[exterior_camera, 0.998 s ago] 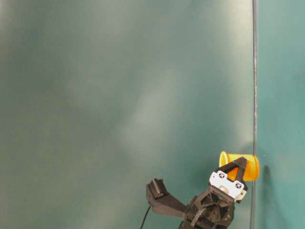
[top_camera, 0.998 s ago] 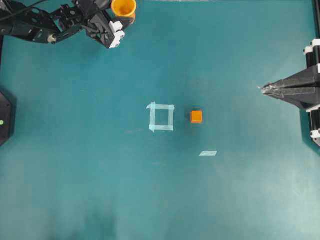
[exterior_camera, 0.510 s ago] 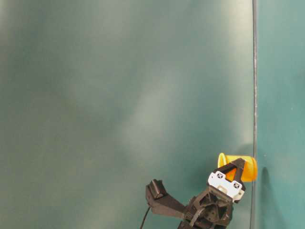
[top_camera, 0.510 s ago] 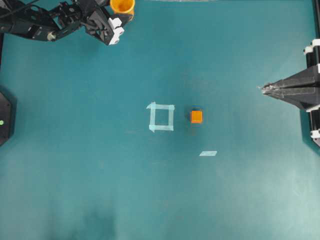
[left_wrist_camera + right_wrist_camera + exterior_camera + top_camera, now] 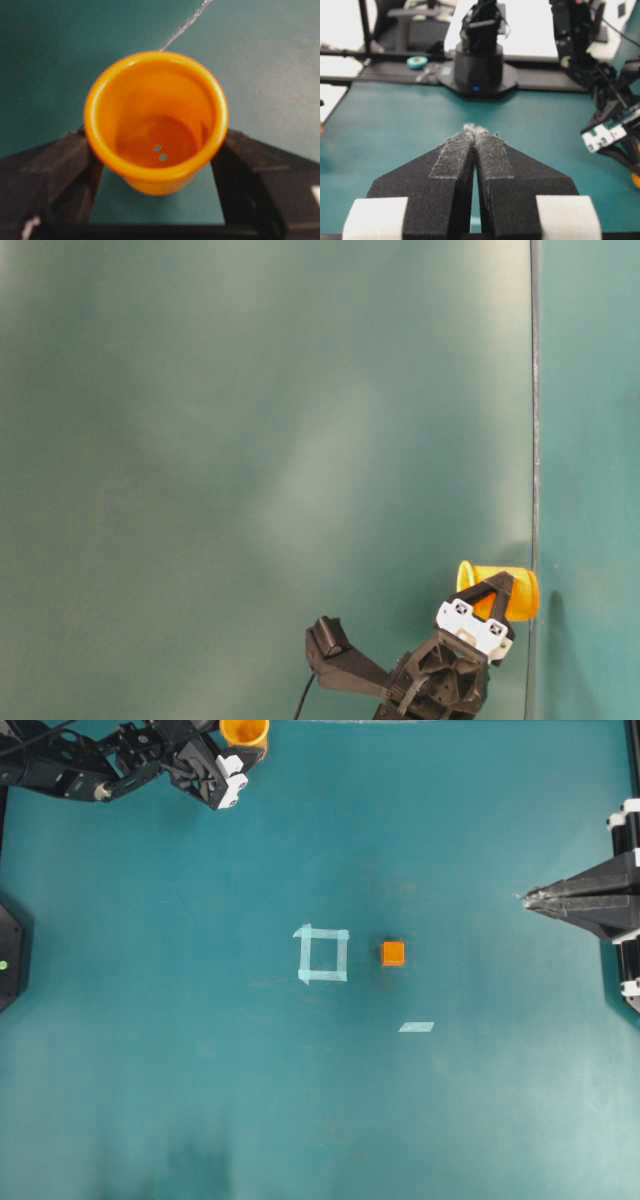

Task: Move the cup backward with left arm.
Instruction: 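Hold the orange cup near the far edge with the left gripper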

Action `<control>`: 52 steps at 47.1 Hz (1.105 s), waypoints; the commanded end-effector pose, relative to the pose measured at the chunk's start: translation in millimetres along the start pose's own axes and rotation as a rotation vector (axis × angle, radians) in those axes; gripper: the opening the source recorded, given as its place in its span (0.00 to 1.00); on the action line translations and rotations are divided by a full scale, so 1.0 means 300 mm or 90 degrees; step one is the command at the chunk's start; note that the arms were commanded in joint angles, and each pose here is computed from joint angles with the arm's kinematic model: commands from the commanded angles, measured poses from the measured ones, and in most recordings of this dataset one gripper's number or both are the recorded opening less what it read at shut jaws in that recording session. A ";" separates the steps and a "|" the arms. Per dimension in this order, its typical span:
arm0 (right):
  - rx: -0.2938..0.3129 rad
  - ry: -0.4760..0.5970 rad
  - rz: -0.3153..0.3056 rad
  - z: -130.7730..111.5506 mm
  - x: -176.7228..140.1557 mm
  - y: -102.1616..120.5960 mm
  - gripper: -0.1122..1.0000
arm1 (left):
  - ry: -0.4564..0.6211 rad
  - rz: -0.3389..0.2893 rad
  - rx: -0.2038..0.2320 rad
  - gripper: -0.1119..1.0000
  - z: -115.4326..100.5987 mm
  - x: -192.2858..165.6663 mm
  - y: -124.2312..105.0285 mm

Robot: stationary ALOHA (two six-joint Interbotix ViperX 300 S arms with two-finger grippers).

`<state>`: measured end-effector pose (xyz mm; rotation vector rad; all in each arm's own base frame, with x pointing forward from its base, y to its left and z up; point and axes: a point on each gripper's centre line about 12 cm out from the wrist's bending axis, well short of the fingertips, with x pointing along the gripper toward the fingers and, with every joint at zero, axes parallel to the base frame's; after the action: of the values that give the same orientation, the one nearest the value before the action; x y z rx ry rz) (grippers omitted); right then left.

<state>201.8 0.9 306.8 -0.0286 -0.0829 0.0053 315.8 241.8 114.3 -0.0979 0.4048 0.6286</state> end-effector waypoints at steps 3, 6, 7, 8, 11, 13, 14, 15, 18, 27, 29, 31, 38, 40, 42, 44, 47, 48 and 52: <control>-0.002 -0.022 0.001 0.046 0.009 0.000 0.10 | -0.024 0.003 -0.001 0.68 0.044 0.005 0.008; -0.002 -0.023 0.001 0.048 0.009 0.000 0.10 | -0.024 0.003 -0.001 0.68 0.044 0.005 0.008; -0.001 -0.023 0.000 0.048 0.010 0.000 0.10 | -0.024 0.003 -0.001 0.68 0.044 0.005 0.008; -0.001 -0.023 0.000 0.048 0.010 0.000 0.10 | -0.023 0.003 -0.001 0.68 0.042 0.005 0.008; -0.001 -0.024 0.000 0.049 0.009 0.000 0.10 | -0.023 0.002 -0.001 0.68 0.043 0.005 0.006; -0.002 -0.024 0.001 0.049 0.009 0.000 0.10 | -0.024 0.003 -0.001 0.68 0.044 0.005 0.008; -0.002 -0.024 0.001 0.049 0.009 0.000 0.10 | -0.023 0.003 0.000 0.68 0.042 0.004 0.007; -0.002 -0.022 0.001 0.047 0.010 0.000 0.10 | -0.022 0.003 -0.001 0.68 0.041 0.004 0.008; -0.001 -0.024 0.000 0.049 0.009 0.000 0.10 | -0.022 0.002 -0.001 0.68 0.041 0.005 0.005; -0.001 -0.023 0.000 0.048 0.009 0.000 0.10 | -0.022 0.002 -0.001 0.68 0.040 0.003 0.005; -0.002 -0.022 0.001 0.047 0.010 0.000 0.10 | -0.022 0.003 -0.001 0.68 0.040 0.003 0.007; -0.001 -0.022 0.000 0.048 0.009 0.000 0.10 | -0.021 0.002 -0.002 0.68 0.039 0.003 0.005; -0.002 -0.023 0.001 0.048 0.009 0.000 0.10 | -0.021 0.002 -0.001 0.68 0.038 0.002 0.007; -0.002 -0.022 0.001 0.048 0.009 0.000 0.10 | -0.021 0.003 -0.002 0.68 0.038 0.002 0.007; -0.002 -0.023 0.001 0.048 0.009 0.000 0.10 | -0.020 0.003 -0.002 0.68 0.036 0.002 0.007; -0.001 -0.022 0.000 0.048 0.009 0.000 0.10 | -0.020 0.002 -0.001 0.68 0.036 0.002 0.007; -0.002 -0.022 0.001 0.048 0.009 0.000 0.10 | -0.021 0.003 -0.002 0.68 0.038 0.001 0.007; -0.002 -0.022 0.001 0.047 0.010 0.000 0.10 | -0.021 0.002 -0.001 0.68 0.038 0.001 0.007; -0.002 -0.023 0.001 0.048 0.009 0.000 0.10 | -0.020 0.002 -0.001 0.68 0.037 0.001 0.005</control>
<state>201.6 1.2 307.5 -0.0286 -0.0844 0.0068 315.8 241.8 114.3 -0.0979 0.4048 0.6286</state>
